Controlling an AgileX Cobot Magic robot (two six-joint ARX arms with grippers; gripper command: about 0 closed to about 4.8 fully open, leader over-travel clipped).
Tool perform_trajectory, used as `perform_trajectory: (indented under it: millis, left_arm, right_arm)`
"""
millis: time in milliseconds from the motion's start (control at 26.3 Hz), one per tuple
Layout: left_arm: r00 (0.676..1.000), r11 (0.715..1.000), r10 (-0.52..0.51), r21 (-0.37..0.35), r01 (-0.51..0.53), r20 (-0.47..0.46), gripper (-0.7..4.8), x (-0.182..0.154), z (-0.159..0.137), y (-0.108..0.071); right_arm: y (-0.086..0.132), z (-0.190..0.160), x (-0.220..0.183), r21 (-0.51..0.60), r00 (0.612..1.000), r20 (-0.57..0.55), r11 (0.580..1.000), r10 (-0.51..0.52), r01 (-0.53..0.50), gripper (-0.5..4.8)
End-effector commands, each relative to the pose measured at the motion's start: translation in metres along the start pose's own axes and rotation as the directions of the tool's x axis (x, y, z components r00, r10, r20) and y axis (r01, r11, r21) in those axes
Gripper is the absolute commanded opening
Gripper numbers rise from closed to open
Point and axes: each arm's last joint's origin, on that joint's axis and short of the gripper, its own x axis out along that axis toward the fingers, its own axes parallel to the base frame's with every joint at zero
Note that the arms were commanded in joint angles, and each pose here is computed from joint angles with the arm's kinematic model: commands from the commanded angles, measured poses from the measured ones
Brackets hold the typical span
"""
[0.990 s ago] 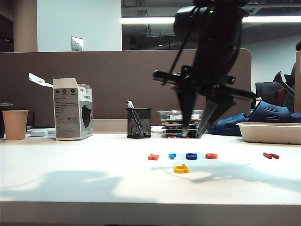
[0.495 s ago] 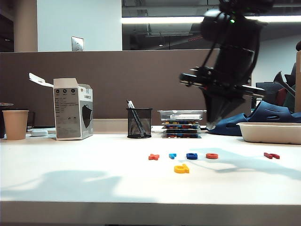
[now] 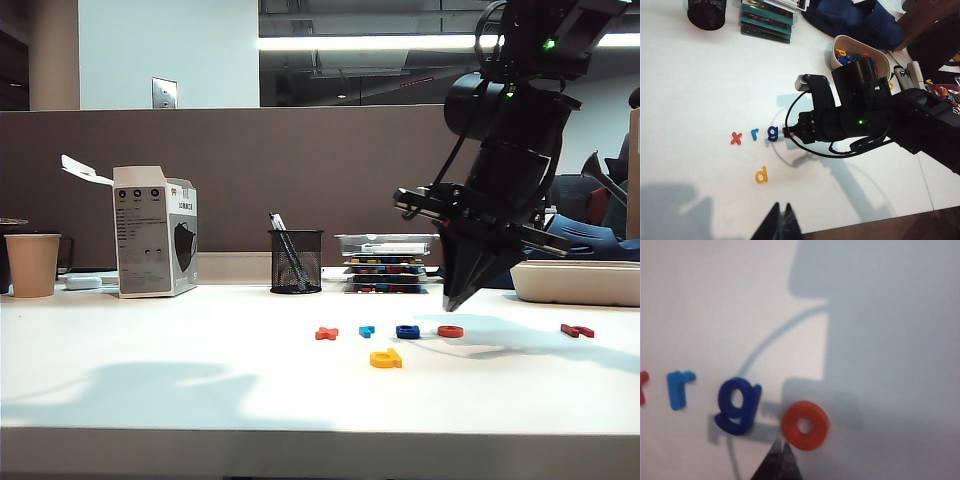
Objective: Select the appropriate letters from the row of letter magnets placed on the table to arrange into the word "dog".
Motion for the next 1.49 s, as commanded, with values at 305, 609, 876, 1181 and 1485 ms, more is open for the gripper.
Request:
perform_trajectory:
  millis: [305, 609, 876, 1181, 1485]
  left_arm:
    - [1.000, 1.000, -0.001, -0.011, 0.002, 0.011, -0.05, -0.001, 0.001, 0.000]
    - [1.000, 1.000, -0.001, -0.010, 0.001, 0.010, -0.05, -0.001, 0.001, 0.000]
    - [1.000, 1.000, -0.001, -0.010, 0.001, 0.010, -0.05, -0.001, 0.001, 0.000]
    - [1.000, 1.000, -0.001, -0.011, 0.002, 0.011, -0.05, -0.001, 0.001, 0.000]
    - [1.000, 1.000, -0.001, -0.010, 0.001, 0.010, -0.05, -0.001, 0.001, 0.000]
  right_arm:
    - [-0.001, 0.003, 0.006, -0.001, 1.000, 0.018, 1.000, 0.001, -0.001, -0.06]
    - [-0.003, 0.004, 0.014, 0.004, 1.000, 0.014, 1.000, -0.018, 0.018, -0.06]
    - [-0.006, 0.001, 0.021, 0.012, 0.999, -0.021, 1.000, -0.024, 0.024, -0.06]
    - [-0.009, -0.006, 0.027, 0.028, 0.994, -0.104, 0.998, -0.045, 0.048, -0.06]
    - [-0.010, -0.016, 0.025, 0.044, 0.977, -0.209, 0.998, -0.037, 0.047, -0.06]
